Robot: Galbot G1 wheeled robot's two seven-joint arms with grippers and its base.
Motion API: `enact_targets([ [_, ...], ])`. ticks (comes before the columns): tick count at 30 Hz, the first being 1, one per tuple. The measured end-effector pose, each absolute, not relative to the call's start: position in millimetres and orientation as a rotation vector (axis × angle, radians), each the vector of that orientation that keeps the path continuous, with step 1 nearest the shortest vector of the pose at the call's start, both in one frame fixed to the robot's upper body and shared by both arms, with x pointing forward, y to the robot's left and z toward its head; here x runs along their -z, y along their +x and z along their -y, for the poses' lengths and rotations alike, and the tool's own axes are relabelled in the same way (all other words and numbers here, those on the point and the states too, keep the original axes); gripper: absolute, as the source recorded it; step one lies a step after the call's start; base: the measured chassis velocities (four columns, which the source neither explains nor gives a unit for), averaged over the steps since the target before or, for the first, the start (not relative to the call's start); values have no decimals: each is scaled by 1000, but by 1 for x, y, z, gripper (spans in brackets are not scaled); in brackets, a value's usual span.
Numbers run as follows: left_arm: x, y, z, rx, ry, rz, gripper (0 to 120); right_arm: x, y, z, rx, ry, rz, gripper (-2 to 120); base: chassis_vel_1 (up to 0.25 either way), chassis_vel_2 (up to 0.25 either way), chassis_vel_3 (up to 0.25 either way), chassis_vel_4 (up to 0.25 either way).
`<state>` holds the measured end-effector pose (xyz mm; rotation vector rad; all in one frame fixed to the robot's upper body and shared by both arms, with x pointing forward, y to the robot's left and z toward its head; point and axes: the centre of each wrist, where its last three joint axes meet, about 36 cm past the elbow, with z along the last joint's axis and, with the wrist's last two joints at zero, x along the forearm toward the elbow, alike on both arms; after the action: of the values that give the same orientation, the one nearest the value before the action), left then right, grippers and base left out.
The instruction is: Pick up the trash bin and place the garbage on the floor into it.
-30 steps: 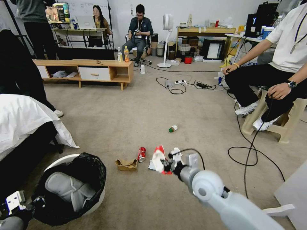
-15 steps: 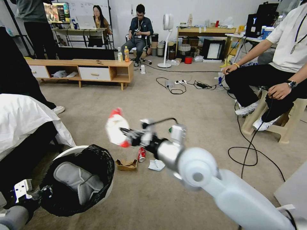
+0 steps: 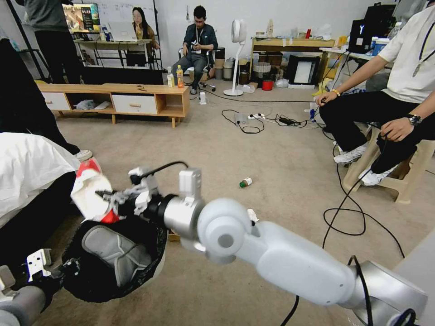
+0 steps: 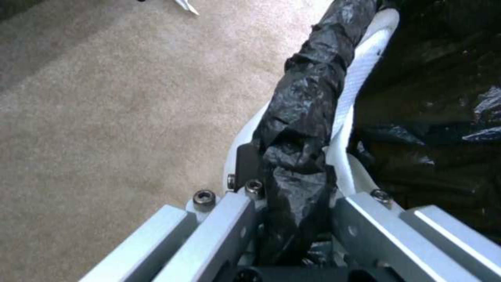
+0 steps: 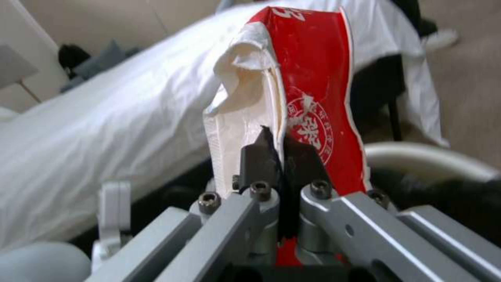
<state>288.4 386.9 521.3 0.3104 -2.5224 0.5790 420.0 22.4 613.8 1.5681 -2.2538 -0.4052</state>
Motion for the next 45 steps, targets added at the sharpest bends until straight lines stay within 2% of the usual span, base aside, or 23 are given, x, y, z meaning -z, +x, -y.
enact_targets([
  [14,-523,289,-387,-572,307,2524,1,-572,414,-36,294,1473,2183,0,0,0,0,0],
  [45,-517,291,-393,-573,326,2510,1,-515,401,-25,262,1371,2156,1,0,0,0,0],
])
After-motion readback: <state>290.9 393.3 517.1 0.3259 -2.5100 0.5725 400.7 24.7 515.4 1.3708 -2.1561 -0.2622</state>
